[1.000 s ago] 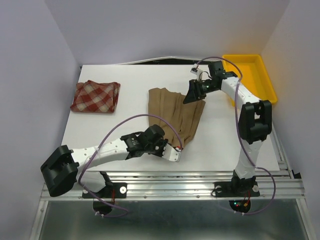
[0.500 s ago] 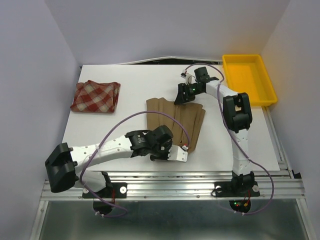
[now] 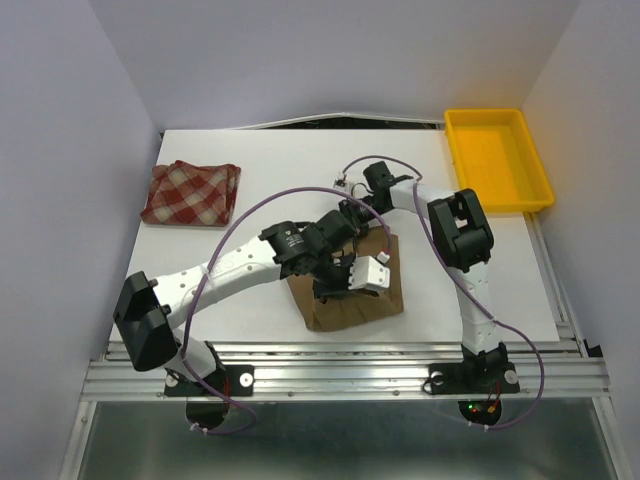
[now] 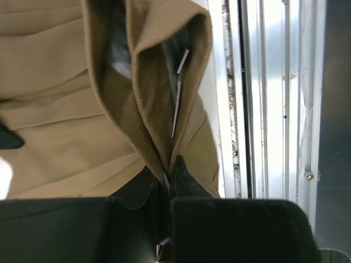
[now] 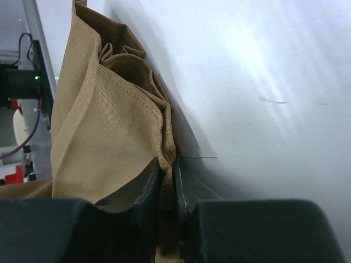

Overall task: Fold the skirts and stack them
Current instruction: Fold the skirt

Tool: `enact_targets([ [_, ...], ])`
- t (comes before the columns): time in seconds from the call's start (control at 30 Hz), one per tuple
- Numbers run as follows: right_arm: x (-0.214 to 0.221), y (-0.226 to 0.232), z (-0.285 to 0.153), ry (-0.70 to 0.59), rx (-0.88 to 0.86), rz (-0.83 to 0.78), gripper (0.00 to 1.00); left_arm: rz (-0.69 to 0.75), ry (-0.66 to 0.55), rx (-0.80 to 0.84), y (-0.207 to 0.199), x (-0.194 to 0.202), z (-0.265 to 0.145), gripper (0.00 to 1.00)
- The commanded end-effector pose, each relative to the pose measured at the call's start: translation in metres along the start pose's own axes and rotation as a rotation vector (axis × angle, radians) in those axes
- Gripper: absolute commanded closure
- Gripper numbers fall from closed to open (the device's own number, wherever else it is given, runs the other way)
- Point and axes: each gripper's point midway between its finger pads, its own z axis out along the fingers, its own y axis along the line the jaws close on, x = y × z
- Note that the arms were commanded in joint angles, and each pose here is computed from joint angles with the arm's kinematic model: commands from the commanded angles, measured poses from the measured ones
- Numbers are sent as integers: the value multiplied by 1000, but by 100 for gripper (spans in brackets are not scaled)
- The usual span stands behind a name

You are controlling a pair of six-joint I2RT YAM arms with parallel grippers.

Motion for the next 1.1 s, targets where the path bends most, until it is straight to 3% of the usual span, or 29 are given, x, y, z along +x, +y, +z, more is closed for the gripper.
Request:
enact_targets([
  [0.0,28,31,10,68,-74,-9,82,-56,-57,5,28,-9,-22,100],
  [0.43,59,72,22,120,-180,2,86,-134,-3,-42,106,40,-8,100],
  [0.83,48,61,26,116,-133,12,80,-116,40,-100,126,71,31,100],
  [1.07,39,51,28,111,-74,7,76,-75,79,-316,162,84,25,84],
])
